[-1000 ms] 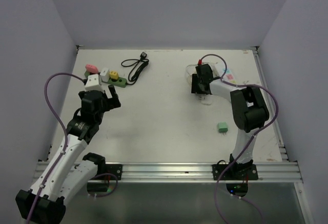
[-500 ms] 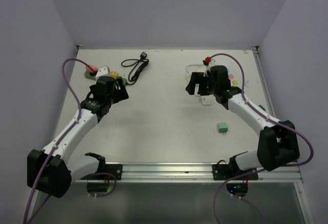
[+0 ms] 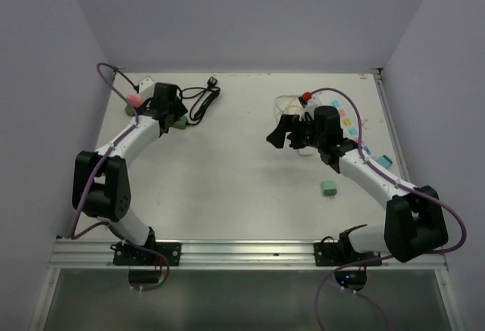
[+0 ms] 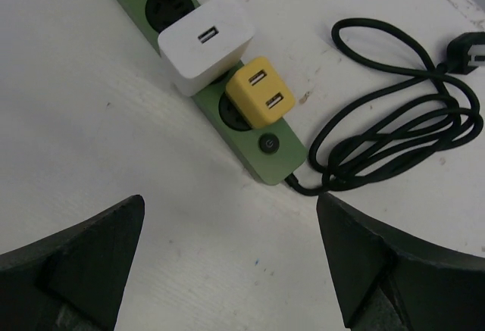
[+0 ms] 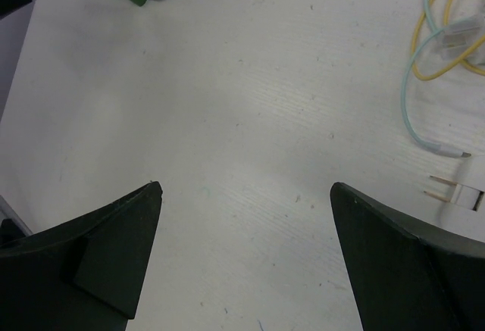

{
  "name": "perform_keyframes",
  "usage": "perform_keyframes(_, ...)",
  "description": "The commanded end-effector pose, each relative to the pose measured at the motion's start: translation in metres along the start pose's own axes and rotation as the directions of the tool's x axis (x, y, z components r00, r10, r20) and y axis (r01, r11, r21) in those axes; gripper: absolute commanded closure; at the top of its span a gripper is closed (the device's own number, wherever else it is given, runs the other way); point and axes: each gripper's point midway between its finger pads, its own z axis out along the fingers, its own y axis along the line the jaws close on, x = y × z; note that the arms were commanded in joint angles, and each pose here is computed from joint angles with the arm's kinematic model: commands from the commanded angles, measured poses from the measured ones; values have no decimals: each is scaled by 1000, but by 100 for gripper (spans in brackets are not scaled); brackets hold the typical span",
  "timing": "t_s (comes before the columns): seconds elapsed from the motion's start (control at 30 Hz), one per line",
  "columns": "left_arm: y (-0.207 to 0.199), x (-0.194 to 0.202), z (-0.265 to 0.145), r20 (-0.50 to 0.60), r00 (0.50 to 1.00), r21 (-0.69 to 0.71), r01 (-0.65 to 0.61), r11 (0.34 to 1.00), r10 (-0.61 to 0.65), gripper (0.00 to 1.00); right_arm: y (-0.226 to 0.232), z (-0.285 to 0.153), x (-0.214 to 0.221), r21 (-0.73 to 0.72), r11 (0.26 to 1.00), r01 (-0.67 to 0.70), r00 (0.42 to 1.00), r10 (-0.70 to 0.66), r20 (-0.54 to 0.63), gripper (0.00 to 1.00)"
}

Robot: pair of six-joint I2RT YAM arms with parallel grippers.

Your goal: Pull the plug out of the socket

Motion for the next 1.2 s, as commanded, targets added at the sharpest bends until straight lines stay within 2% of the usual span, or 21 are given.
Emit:
perform_keyframes(0.0,-23,-33,20,97,987,-12,126,992,-125,1,17,-5,-15,-66,998,15,999,-11,53,3)
perform_keyframes(0.23,-36,-18,65,80,986,-103,156,982,-148,0,16,-4,-15,-70,997,23,998,-19,60,3)
perform_keyframes(0.5,-31,6,105,38,995,-221,96,971,-90,5,16,-3,-14,-68,997,31,998,-28,49,3)
perform_keyframes(0.7,-25,32,110,-19,998,-246,47,968,-54,23,13,-4,-15,-49,998,34,998,-31,51,4)
perform_keyframes(0.8,-24,41,103,-39,999,-241,3,971,-12,37,11,-3,-15,-39,999,31,998,-29,48,4)
perform_keyframes(0.93,-26,48,88,-58,996,-210,-73,975,62,61,8,-2,-14,-26,999,29,999,-28,44,4)
perform_keyframes(1.07,-42,68,59,-84,978,-128,-202,971,193,74,6,-3,-15,-12,999,33,998,-33,45,4)
perform_keyframes(1.17,-52,97,32,-120,942,-39,-319,947,313,81,5,-4,-16,-5,999,36,998,-36,50,4)
